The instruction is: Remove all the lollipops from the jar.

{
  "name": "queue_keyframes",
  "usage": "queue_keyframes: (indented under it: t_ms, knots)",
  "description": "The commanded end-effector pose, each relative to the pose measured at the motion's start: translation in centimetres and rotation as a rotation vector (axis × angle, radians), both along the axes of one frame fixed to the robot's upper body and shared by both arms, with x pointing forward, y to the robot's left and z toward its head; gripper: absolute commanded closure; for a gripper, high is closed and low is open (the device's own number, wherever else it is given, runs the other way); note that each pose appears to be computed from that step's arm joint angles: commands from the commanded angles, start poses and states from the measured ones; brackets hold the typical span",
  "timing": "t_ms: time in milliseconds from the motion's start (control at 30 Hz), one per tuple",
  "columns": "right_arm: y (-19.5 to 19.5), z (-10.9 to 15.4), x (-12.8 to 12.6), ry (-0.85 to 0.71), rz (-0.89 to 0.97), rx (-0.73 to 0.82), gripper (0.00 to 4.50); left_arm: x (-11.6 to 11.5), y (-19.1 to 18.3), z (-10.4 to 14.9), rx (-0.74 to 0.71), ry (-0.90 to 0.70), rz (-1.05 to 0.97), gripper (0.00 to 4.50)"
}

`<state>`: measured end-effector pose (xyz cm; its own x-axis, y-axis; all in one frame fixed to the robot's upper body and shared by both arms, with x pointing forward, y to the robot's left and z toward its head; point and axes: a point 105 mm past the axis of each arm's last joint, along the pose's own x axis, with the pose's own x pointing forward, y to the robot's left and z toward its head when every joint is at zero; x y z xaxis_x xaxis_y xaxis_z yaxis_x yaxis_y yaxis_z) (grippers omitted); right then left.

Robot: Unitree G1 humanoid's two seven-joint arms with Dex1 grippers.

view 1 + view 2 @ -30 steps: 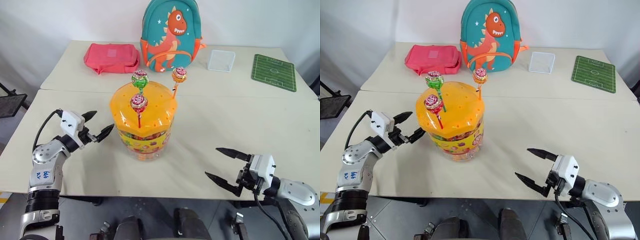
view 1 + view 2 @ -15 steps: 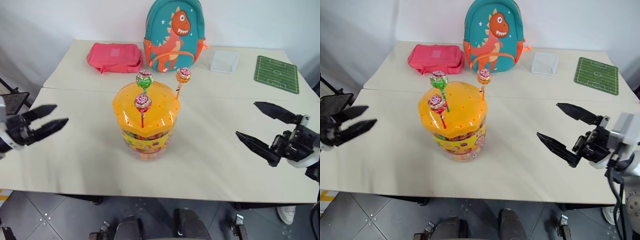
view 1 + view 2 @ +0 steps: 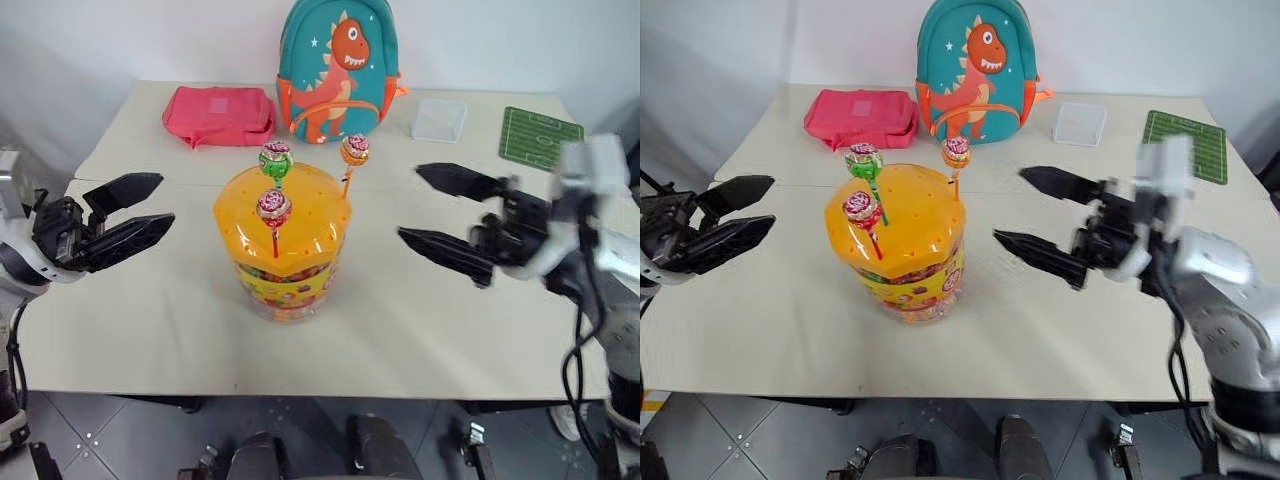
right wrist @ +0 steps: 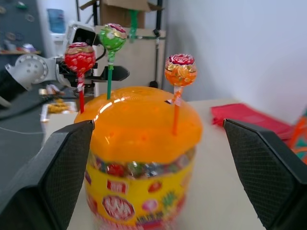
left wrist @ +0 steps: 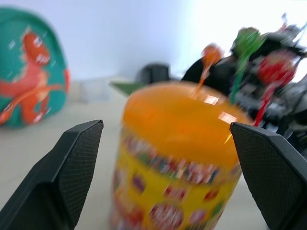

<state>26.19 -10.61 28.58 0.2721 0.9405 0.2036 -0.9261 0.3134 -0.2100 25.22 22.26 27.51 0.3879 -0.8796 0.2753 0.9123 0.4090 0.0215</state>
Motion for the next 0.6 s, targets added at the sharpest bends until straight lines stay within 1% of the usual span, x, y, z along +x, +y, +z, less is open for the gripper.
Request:
queue_keyframes:
  t_ms: [33, 133, 233, 267, 467, 500, 533, 600]
  knots:
    - [1.3, 0.8, 0.2, 0.034, 0.062, 0.030, 0.01, -1.2, -0.7, 0.7, -0.005, -0.054, -0.013, 0.00]
    - [2.8, 1.2, 0.6, 0.051, 0.098, 0.058, 0.01, -2.0, -0.5, 0.0, 0.023, -0.076, 0.001, 0.00]
    - [3.4, 0.5, 0.8, 0.077, 0.114, 0.035, 0.01, -2.5, -0.7, -0.7, 0.057, -0.075, 0.014, 0.00]
    - [3.4, 0.3, 1.0, 0.078, 0.111, 0.029, 0.01, -2.9, -0.8, -0.6, 0.056, -0.121, 0.002, 0.00]
    - [3.9, 0.5, 1.7, 0.076, 0.112, 0.065, 0.01, -3.2, -1.5, -1.5, 0.080, -0.115, -0.010, 0.00]
    - [3.9, 0.4, 1.7, 0.077, 0.117, 0.062, 0.37, -3.2, -1.6, -1.7, 0.081, -0.110, -0.007, 0.00]
    - [4.0, 0.4, 1.8, 0.077, 0.117, 0.059, 0.51, -3.2, -1.6, -1.8, 0.074, -0.119, 0.000, 0.00]
    - [4.1, 0.3, 2.2, 0.079, 0.105, 0.070, 1.14, -3.3, -1.7, -2.0, 0.072, -0.119, 0.005, 0.00]
